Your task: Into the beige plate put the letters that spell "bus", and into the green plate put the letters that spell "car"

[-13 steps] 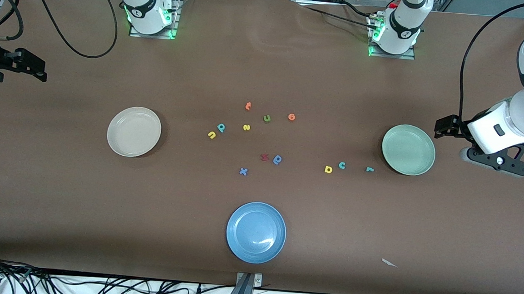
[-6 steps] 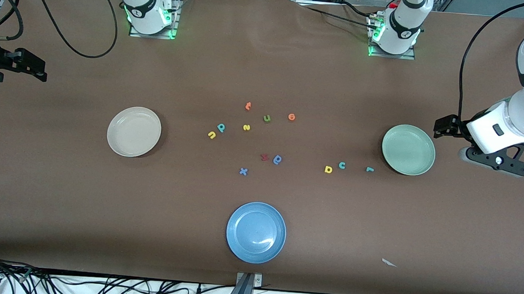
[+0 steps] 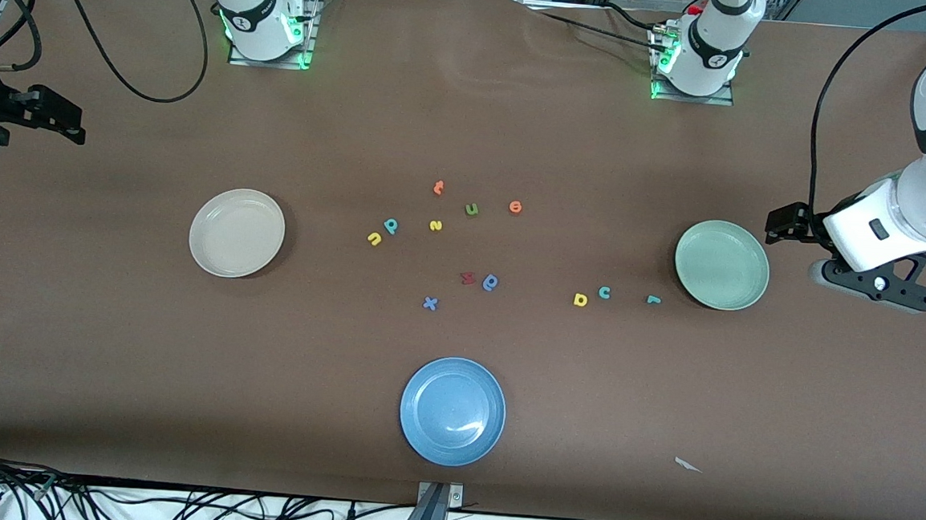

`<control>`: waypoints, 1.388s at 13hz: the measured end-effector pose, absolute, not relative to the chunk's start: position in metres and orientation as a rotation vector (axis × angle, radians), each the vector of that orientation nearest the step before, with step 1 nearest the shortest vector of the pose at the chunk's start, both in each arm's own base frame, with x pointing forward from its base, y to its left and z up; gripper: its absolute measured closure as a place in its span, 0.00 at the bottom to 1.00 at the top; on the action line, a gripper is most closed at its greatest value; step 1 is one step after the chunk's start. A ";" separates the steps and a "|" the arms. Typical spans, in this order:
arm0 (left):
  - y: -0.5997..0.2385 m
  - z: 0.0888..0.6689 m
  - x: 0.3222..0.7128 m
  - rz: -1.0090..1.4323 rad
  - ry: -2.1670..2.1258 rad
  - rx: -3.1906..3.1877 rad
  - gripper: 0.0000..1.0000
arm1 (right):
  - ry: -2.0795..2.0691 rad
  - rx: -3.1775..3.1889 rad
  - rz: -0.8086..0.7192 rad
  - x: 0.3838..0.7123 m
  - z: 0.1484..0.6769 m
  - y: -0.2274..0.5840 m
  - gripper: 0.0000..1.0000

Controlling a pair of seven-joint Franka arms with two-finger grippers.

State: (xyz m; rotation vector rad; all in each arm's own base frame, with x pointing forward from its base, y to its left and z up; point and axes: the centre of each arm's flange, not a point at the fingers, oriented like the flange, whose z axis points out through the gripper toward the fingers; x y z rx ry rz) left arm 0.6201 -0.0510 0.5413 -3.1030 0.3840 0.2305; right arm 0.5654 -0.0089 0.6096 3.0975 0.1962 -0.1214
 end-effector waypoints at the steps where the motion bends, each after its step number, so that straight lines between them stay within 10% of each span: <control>1: -0.051 0.541 0.620 0.230 0.383 -3.103 0.00 | 0.196 3.101 -0.121 0.565 0.610 -0.009 0.00; 18: -0.079 0.433 0.667 0.270 -0.705 -3.066 0.00 | 0.193 3.108 -0.131 0.565 0.609 -0.009 0.00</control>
